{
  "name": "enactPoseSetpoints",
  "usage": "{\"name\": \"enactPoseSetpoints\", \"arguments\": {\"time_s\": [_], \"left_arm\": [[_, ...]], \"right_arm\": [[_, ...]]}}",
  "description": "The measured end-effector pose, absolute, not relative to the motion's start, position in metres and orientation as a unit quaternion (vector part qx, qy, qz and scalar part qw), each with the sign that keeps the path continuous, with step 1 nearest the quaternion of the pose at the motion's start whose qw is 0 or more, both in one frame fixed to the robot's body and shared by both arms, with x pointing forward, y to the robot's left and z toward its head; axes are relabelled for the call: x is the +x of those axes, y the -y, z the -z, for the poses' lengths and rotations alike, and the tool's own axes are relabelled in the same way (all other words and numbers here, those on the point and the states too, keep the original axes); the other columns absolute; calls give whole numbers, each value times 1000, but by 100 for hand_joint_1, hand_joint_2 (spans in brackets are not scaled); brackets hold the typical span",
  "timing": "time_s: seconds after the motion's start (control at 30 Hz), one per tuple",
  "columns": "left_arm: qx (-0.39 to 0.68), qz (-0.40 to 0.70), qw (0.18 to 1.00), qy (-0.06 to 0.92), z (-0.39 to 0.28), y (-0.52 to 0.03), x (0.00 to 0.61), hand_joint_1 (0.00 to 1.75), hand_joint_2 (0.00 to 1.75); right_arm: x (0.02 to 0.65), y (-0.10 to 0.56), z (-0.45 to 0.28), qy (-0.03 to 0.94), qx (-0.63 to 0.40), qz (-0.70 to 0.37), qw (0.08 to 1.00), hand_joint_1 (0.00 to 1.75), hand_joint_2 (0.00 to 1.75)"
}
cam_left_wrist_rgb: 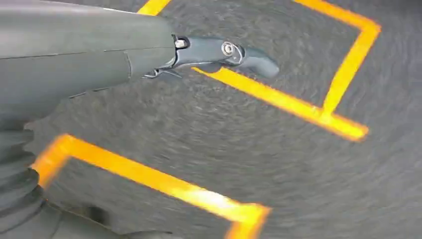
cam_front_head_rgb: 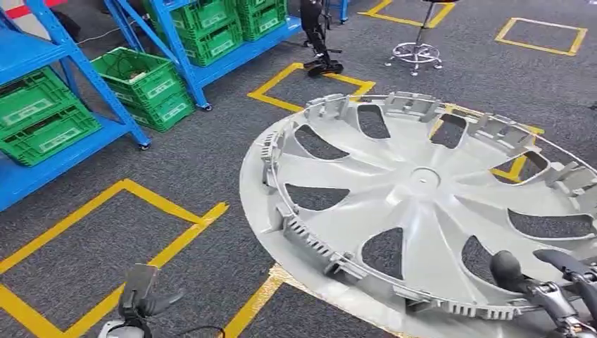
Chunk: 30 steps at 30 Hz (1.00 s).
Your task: Take the parts from the cabinet and place them on the table.
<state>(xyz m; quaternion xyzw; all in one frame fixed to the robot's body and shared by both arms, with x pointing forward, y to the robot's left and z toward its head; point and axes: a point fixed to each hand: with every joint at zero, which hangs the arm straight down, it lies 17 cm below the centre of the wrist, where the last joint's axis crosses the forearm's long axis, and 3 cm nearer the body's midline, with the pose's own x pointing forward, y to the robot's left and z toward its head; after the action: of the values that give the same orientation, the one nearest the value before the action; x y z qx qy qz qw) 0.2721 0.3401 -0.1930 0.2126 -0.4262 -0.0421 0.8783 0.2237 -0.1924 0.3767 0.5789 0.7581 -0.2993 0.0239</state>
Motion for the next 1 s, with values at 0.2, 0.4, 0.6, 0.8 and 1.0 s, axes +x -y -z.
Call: {"name": "enactPoseSetpoints", "arguments": {"time_s": [0.2,0.4,0.6,0.8,1.0], "left_arm": [[206,-60,874,435,183,-349,286,0,175],[221,-25,867,447,178,-348,291,0,175],[244,129,853,443,180,-334,294,0,175],[235,215,849,422,191,-323,283,0,175],[215,229,853,416,197,-315,276,0,175]], "right_arm": [[221,195,-379,-757,583,295,21,175,175],[220,195,-380,-757,583,294,19,175,175],[220,196,-381,-757,584,292,20,175,175],[221,196,-382,-757,585,290,21,175,175],[223,199,-385,-758,589,280,12,175,175]]}}
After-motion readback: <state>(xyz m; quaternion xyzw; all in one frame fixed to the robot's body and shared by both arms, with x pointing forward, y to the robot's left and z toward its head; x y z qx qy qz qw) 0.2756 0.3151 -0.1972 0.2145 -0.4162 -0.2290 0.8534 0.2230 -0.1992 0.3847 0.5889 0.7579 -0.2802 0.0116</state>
